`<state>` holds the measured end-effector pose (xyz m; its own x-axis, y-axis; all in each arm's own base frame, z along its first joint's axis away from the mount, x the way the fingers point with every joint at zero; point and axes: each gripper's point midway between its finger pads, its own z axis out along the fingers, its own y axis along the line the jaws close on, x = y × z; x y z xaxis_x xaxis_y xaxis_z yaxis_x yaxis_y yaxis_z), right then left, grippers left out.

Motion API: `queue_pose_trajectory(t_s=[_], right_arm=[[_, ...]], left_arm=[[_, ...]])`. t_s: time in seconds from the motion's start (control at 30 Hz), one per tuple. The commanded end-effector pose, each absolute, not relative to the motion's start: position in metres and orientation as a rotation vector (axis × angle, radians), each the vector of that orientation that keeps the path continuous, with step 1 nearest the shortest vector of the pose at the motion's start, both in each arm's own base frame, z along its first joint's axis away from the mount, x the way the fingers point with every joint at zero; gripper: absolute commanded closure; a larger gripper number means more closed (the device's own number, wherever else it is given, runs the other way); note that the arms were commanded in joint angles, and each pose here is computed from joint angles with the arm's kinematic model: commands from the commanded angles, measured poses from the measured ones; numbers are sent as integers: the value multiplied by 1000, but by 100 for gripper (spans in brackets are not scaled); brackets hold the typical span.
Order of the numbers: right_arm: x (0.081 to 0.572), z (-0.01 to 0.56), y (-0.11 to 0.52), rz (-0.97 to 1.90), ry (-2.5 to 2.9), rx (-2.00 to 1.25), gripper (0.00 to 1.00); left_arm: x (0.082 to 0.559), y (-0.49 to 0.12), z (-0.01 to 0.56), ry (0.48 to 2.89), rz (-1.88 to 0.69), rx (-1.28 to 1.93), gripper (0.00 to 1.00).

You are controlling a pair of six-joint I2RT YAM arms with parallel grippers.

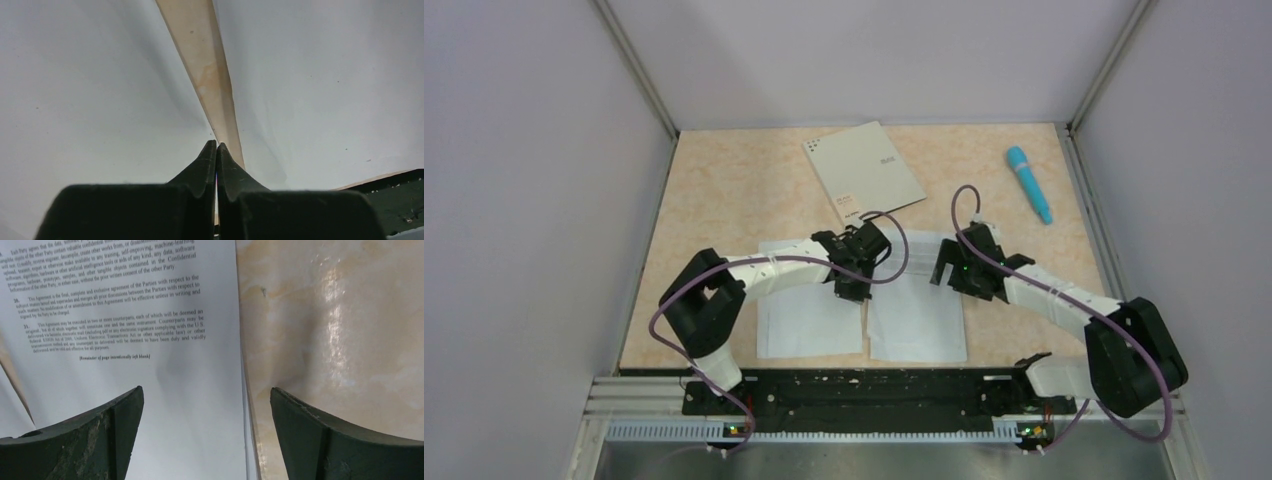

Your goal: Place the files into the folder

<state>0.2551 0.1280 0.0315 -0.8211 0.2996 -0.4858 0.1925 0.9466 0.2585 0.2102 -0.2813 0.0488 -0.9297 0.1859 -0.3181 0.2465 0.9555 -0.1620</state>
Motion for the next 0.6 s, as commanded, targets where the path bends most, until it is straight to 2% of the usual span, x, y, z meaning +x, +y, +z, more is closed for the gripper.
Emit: queue_pose_trajectory(t_s=[0.0, 0.57], right_arm=[[241, 39, 133, 316, 2552, 365, 5], [208, 40, 134, 329, 2587, 344, 5]], left_arm=[[209, -292, 51, 2804, -317, 365, 98], [183, -308, 42, 2839, -327, 453, 100]])
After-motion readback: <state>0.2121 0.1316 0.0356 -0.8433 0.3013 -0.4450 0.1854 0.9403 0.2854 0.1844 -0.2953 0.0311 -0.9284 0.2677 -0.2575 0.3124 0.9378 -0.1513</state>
